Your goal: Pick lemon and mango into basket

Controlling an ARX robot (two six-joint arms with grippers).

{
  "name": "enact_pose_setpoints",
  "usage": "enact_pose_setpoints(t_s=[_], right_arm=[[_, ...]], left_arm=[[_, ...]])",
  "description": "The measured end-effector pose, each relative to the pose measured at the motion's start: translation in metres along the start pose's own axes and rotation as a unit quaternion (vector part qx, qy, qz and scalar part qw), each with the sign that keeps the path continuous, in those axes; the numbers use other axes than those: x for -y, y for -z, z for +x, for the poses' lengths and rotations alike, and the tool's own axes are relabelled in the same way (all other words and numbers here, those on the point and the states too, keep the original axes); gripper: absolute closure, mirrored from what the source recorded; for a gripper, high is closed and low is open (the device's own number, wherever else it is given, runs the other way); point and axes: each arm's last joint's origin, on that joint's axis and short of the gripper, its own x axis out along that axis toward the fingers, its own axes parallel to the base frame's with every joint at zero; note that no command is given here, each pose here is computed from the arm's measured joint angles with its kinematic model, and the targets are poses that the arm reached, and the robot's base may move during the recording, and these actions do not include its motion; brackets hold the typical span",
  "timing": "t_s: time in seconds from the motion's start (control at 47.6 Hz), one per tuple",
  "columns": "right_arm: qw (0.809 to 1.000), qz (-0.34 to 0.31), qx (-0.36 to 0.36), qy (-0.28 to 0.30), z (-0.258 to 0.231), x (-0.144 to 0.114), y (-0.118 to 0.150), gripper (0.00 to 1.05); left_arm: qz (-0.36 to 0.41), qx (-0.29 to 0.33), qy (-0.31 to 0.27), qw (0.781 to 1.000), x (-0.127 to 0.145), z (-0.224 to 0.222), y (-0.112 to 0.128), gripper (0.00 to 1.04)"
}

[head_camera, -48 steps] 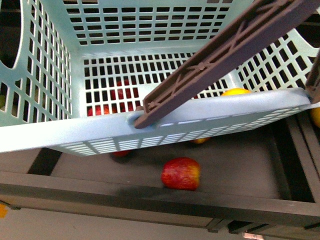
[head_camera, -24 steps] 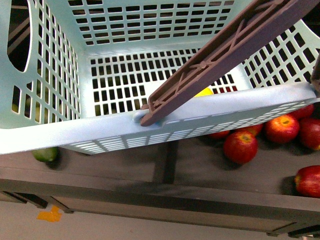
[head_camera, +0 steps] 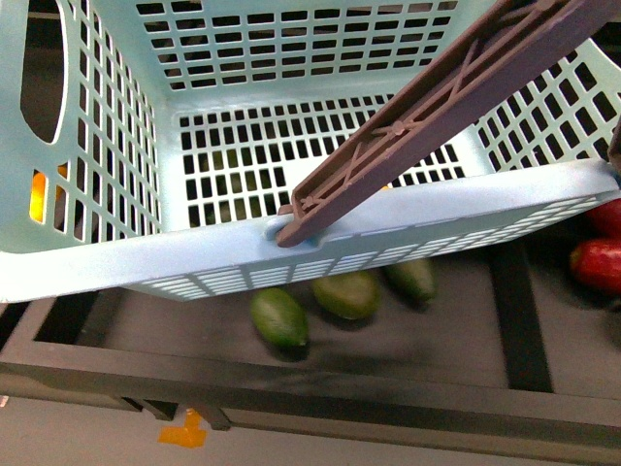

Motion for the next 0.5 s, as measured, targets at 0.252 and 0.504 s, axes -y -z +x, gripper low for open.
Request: enact_pose_setpoints(t_s=[0.252, 0.504], right_arm=[[1.000, 0.000, -0.001, 0.000, 0.0000, 0.0000, 0.0002, 0.09], [1.000, 0.000, -0.001, 0.000, 0.0000, 0.0000, 0.0002, 0.09]], left_arm=[[0.000, 0.000, 0.000, 1.000, 0.0000, 0.0000, 0.0000, 1.00], [0.000, -0.001, 0.001, 1.000, 0.0000, 0.0000, 0.0000, 1.00]])
